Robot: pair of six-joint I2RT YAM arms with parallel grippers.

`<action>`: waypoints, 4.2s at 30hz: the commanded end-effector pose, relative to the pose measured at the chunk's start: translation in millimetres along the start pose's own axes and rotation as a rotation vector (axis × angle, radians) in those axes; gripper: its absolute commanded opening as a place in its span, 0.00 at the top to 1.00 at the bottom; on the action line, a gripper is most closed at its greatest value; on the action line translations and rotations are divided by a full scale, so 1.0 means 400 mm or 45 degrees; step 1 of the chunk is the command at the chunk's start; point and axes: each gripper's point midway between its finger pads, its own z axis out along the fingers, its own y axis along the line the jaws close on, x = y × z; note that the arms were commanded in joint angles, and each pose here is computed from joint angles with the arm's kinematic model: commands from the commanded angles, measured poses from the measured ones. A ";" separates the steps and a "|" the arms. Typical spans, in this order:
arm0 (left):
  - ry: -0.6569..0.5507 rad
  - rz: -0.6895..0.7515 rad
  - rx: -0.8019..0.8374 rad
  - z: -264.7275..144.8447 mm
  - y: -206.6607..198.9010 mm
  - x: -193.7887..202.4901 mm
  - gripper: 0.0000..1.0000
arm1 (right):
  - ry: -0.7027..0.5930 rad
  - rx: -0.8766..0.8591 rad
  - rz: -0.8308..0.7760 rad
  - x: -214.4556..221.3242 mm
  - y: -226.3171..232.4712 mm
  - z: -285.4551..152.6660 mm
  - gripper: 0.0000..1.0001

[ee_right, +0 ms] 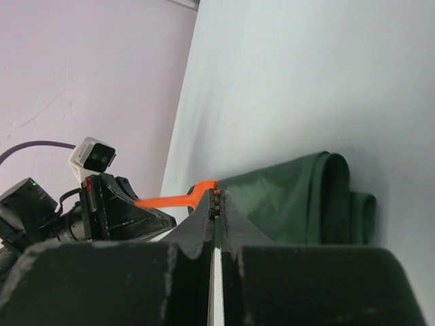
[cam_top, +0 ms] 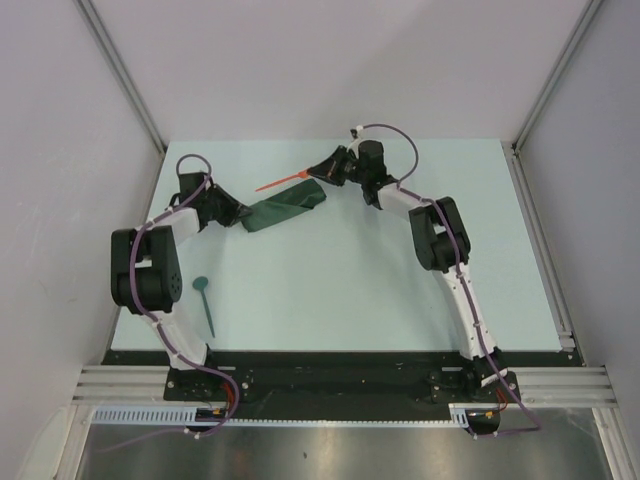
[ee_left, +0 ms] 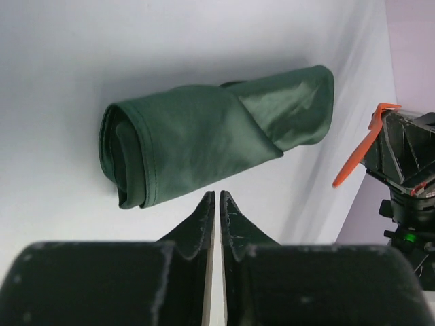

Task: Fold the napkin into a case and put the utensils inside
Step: Insert the fork at the center of the board.

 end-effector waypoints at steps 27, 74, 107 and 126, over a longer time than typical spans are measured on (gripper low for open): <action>-0.085 -0.043 0.011 -0.014 -0.022 -0.101 0.92 | -0.025 0.111 0.134 0.099 -0.094 0.071 1.00; 0.003 -0.072 -0.083 0.091 0.056 -0.101 0.92 | -0.061 0.319 -0.368 -0.078 -0.073 -0.016 1.00; 0.001 -0.075 -0.076 0.085 0.052 -0.096 0.92 | 0.010 0.229 -0.205 0.074 -0.063 0.075 1.00; -0.061 -0.010 -0.097 0.021 0.013 -0.117 0.72 | 0.024 0.187 -0.186 0.106 -0.014 0.115 0.78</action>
